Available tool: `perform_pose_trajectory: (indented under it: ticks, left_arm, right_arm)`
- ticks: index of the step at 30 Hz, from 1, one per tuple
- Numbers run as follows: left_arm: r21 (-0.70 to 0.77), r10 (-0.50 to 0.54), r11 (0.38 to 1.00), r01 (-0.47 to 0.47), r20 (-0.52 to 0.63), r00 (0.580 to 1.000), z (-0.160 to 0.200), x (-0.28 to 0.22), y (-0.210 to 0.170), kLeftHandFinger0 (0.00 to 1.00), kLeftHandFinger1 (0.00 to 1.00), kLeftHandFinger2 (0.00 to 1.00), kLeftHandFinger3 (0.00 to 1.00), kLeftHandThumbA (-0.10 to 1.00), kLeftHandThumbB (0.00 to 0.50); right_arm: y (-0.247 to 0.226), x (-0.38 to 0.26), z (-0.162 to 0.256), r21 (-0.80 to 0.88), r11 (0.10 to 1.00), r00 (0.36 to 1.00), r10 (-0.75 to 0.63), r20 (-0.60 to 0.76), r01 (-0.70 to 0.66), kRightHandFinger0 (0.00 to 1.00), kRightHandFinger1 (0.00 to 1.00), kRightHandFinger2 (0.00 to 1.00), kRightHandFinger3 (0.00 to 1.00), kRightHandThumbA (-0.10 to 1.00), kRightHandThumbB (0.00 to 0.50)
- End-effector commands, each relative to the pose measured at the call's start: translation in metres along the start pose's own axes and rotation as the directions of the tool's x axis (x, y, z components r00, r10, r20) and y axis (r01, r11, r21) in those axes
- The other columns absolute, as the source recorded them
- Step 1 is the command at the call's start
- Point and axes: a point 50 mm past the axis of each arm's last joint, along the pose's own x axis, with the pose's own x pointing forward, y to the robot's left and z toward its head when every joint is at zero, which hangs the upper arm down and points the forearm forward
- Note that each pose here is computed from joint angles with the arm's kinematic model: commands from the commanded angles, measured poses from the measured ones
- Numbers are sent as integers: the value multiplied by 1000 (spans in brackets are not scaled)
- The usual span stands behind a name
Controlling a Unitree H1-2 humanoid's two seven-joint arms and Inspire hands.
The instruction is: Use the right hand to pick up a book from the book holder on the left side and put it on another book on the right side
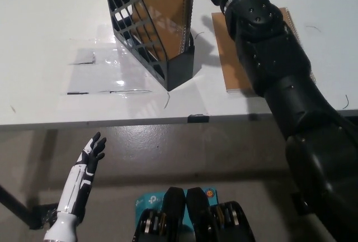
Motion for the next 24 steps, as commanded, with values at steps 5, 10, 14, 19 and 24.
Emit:
perform_pose_trajectory:
  ticks: [5,10,14,19,24]
  left_arm:
    - [25,-27,999,26,47,999,12,6,4,1000,1000,1000,1000,1000,266]
    - [20,-33,999,32,50,998,11,7,5,1000,1000,1000,1000,1000,269]
    - [21,-32,999,31,53,998,10,7,5,1000,1000,1000,1000,1000,273]
    - [21,-34,999,33,49,998,11,8,5,1000,1000,1000,1000,1000,278]
    - [17,-35,999,34,53,998,12,9,4,1000,1000,1000,1000,1000,278]
  right_arm:
    - [12,13,46,18,1000,991,12,132,-15,1000,1000,1000,1000,1000,331]
    - [15,13,40,26,999,993,16,115,-20,1000,1000,1000,1000,1000,326]
    - [17,13,33,41,999,995,9,95,-13,1000,1000,1000,1000,1000,352]
    - [18,12,25,56,998,997,15,79,-20,1000,1000,1000,1000,989,348]
    - [16,12,20,60,998,998,11,68,-16,1000,1000,1000,1000,987,362]
